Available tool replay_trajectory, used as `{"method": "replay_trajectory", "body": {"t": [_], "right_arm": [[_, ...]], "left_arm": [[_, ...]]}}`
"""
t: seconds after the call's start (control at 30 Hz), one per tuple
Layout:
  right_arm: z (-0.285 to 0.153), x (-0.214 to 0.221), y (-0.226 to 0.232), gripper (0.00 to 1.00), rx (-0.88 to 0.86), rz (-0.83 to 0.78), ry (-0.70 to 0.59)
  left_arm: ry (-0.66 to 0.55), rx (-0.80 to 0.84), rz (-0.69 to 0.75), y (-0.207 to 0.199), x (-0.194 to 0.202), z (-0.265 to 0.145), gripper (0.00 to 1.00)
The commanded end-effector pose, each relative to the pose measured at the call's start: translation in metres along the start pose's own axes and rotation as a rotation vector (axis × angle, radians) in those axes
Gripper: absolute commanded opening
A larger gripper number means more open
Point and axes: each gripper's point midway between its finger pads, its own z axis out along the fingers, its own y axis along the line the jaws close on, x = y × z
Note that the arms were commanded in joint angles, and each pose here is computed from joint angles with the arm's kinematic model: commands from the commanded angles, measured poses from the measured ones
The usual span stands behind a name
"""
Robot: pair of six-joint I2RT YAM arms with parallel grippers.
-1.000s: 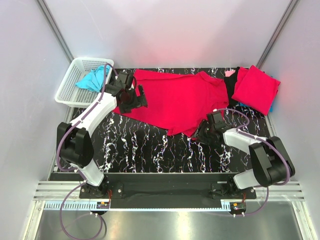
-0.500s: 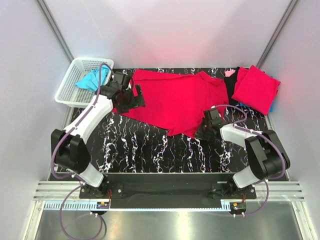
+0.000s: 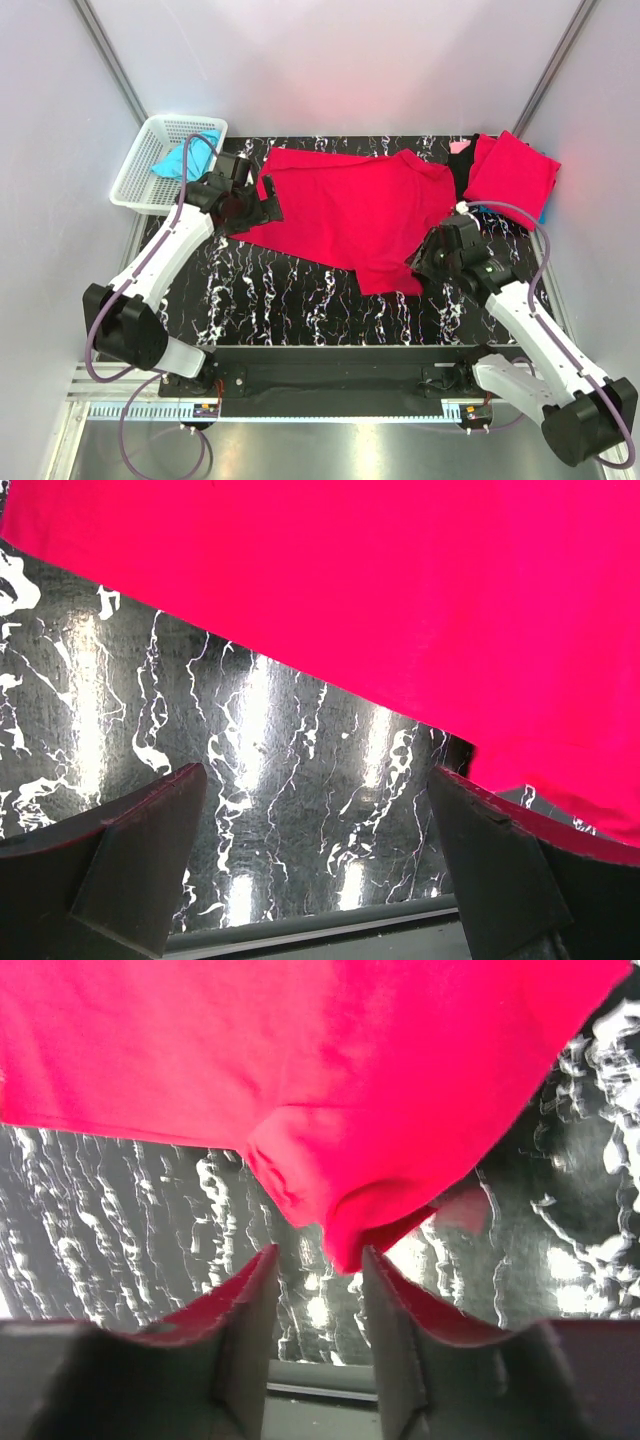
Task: Fold and stack the t-shirts
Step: Flatten the tshirt out
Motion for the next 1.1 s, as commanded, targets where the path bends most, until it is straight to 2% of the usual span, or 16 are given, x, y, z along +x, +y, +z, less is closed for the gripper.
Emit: {"method": "replay_trajectory", "body": {"t": [0.0, 0.07, 0.17, 0.27, 0.4, 0.5, 0.57, 0.73, 0.9, 1.07], "right_arm": [[0.005, 0.016, -0.024, 0.57, 0.104, -0.010, 0.052], [0.011, 0.025, -0.025, 0.64, 0.109, -0.014, 0.100], [0.016, 0.040, -0.030, 0.64, 0.131, -0.017, 0.173], [0.015, 0.050, -0.040, 0.63, 0.141, 0.007, 0.179], [0.010, 0.071, -0.047, 0.57, 0.104, 0.041, 0.220], [0.005, 0.091, -0.046, 0.46, 0.052, 0.055, 0.283], [0.002, 0.103, -0.040, 0.43, -0.011, 0.050, 0.329], [-0.001, 0.122, -0.039, 0.41, -0.100, -0.018, 0.379], [0.005, 0.128, -0.042, 0.42, -0.067, -0.063, 0.401], [0.019, 0.123, -0.042, 0.42, 0.026, -0.141, 0.357]], "left_arm": [[-0.042, 0.007, 0.011, 0.001, -0.006, -0.011, 0.99], [-0.043, 0.008, 0.008, 0.001, -0.006, -0.011, 0.99], [-0.046, 0.013, 0.009, 0.000, -0.004, -0.013, 0.99], [-0.046, 0.015, 0.011, -0.001, -0.003, -0.014, 0.99], [-0.036, 0.017, 0.015, -0.001, 0.001, -0.012, 0.99], [-0.020, 0.012, 0.019, 0.000, 0.007, -0.010, 0.99], [-0.021, 0.011, 0.020, 0.000, 0.009, -0.010, 0.99], [-0.002, 0.009, 0.025, 0.003, 0.022, -0.007, 0.99], [0.013, 0.004, 0.028, 0.007, 0.032, -0.005, 0.99], [0.018, 0.002, 0.021, 0.009, 0.037, -0.005, 0.99]]}}
